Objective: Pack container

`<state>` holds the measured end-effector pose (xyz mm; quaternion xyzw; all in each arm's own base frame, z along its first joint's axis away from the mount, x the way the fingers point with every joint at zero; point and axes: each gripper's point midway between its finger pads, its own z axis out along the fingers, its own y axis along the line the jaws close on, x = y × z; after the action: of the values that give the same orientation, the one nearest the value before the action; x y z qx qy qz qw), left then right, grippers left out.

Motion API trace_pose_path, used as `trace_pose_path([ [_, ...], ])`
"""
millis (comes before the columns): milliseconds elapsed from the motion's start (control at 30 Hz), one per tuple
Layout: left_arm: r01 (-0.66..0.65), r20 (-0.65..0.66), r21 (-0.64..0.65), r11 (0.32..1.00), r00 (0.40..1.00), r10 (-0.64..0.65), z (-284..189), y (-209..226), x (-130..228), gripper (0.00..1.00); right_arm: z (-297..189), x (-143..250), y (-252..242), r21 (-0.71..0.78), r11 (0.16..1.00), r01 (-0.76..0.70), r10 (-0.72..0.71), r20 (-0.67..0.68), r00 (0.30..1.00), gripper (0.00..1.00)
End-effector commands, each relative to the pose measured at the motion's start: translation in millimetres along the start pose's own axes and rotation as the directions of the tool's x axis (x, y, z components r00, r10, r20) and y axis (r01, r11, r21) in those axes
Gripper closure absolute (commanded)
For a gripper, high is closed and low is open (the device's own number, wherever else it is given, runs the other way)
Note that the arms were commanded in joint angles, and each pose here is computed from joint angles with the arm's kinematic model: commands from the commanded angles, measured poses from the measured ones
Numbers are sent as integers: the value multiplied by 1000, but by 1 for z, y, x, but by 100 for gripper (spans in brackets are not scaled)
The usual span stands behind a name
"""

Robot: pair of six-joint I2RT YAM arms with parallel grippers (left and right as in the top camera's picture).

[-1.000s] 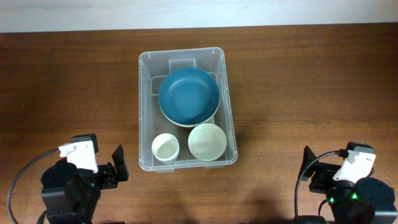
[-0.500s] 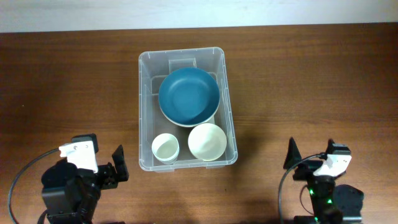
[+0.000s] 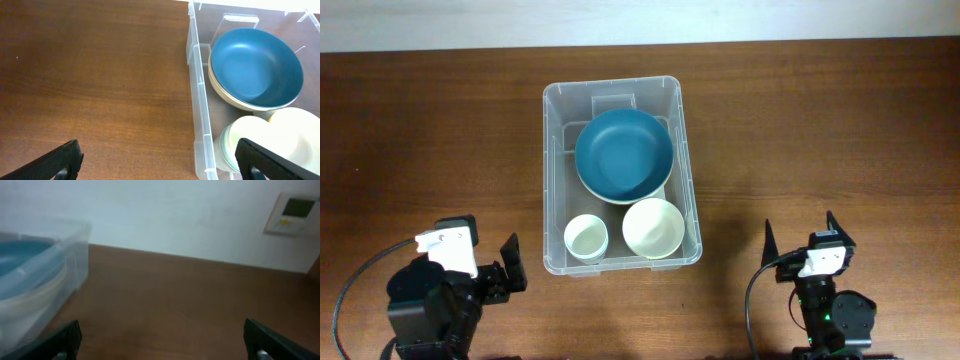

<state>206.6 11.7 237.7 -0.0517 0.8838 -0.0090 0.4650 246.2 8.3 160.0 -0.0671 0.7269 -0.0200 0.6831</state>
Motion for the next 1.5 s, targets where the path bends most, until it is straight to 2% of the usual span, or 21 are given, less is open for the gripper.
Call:
trace_pose_path([
  [0,9,3,12,1000,1000,-9,0,-2,0,0,0,2,5,-22,1000,15,-15,-1,1000,1],
  [633,8,3,12,1000,1000,-8,0,-2,0,0,0,2,5,-22,1000,15,-15,-2,1000,1],
  [700,-18,-12,-26,1000,1000,18,0,5,6,0,0,2,5,-23,1000,15,-15,-2,1000,1],
  [867,-18,-19,-25,1000,1000,18,16,7,36,0,0,2,5,-22,1000,15,-15,-2,1000,1],
  [1000,-34,126,23,999,992,31,40,0,56,0,0,2,5,-23,1000,15,-15,-2,1000,1],
  [1033,-109,231,50,993,968,95,47,-7,56,0,0,2,5,-22,1000,15,-15,-2,1000,1],
  [1133,-216,360,28,976,913,192,52,-12,49,0,0,2,5,-23,1000,15,-15,-2,1000,1],
  [1233,-256,457,-18,967,858,236,61,-11,39,0,0,2,5,-23,1000,15,-15,-2,1000,1],
  [1333,-229,507,-74,971,830,234,70,-2,37,0,0,2,5,-23,1000,15,-15,-2,1000,1],
  [1467,-214,491,-99,972,839,235,78,4,45,0,0,2,5,-22,1000,15,-15,-2,1000,1],
])
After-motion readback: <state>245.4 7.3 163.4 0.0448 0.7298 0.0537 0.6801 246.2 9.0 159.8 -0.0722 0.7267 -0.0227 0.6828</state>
